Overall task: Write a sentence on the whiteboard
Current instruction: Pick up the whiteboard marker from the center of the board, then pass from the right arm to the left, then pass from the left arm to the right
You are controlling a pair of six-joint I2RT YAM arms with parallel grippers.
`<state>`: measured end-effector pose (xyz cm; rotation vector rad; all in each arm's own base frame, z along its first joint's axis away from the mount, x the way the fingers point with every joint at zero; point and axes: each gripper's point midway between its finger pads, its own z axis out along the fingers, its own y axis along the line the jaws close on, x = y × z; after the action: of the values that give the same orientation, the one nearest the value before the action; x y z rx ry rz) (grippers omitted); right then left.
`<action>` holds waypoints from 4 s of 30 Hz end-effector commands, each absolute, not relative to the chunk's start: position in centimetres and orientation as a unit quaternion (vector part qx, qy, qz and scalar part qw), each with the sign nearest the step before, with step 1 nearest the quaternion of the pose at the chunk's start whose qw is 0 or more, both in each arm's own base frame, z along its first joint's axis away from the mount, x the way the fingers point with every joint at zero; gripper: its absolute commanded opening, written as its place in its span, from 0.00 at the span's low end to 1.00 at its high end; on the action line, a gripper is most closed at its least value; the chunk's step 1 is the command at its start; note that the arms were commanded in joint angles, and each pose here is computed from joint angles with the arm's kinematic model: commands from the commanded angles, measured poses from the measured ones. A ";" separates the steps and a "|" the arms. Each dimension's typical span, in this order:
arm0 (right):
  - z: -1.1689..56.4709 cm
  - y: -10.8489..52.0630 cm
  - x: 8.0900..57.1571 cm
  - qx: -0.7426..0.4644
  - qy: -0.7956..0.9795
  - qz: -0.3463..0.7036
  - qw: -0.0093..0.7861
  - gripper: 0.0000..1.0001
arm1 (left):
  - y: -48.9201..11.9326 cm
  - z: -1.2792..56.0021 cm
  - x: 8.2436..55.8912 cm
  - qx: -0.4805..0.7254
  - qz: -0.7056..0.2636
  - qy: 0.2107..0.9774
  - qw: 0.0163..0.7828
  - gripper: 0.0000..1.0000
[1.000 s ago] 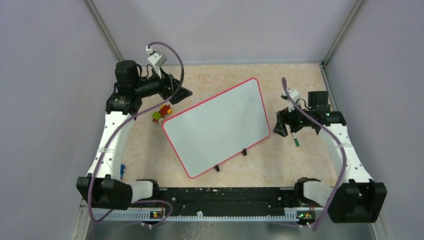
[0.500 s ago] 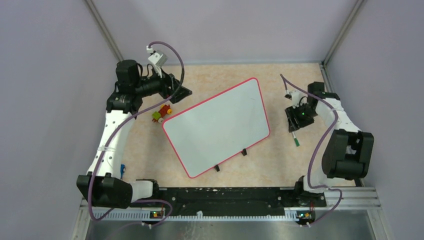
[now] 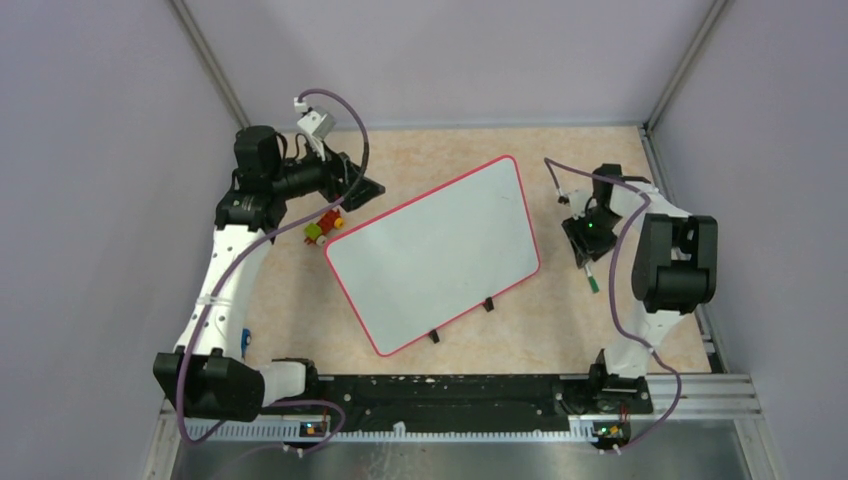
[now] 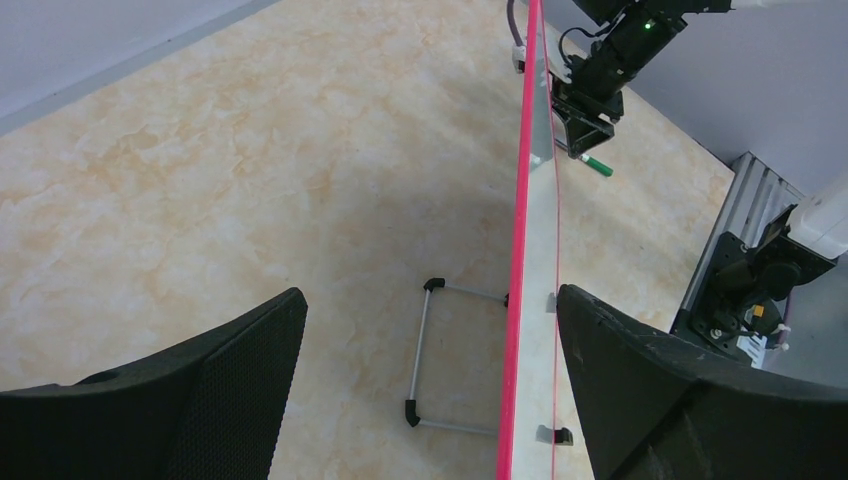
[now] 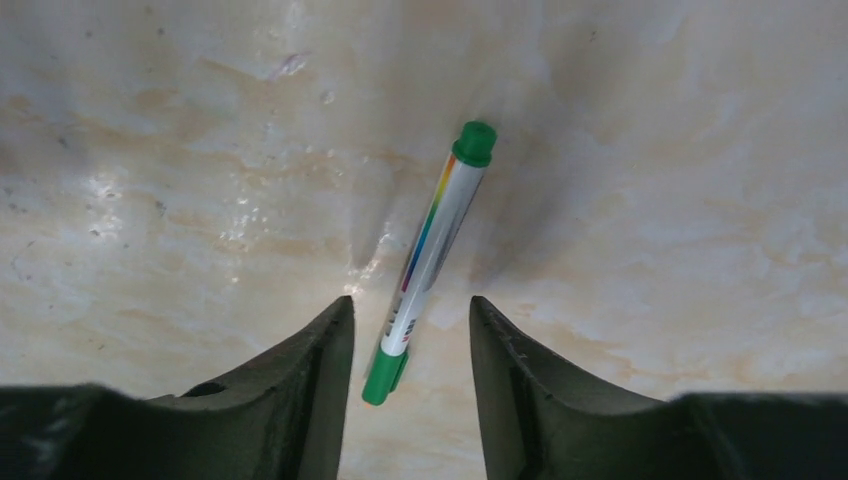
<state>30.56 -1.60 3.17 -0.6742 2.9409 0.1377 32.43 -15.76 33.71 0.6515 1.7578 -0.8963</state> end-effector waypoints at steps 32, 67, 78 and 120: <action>31.3 8.9 37.0 -0.175 0.828 0.288 0.449 0.00 | -20.8 40.0 30.4 0.349 -0.435 0.657 0.508 0.99; 42.2 22.0 30.9 -0.119 0.705 0.525 0.462 0.00 | -37.8 38.6 26.1 0.396 -0.583 0.585 0.401 0.69; 41.1 22.9 30.4 -0.110 0.710 0.541 0.437 0.00 | -38.6 37.1 27.4 0.375 -0.564 0.612 0.408 0.60; 36.5 21.8 21.0 -0.314 0.699 0.537 0.353 0.71 | -31.5 30.7 23.6 0.586 -0.337 0.648 0.351 0.00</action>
<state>22.16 21.46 34.98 -0.6969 1.8997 1.3526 24.68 -31.48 31.99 1.4369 1.6656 -0.8916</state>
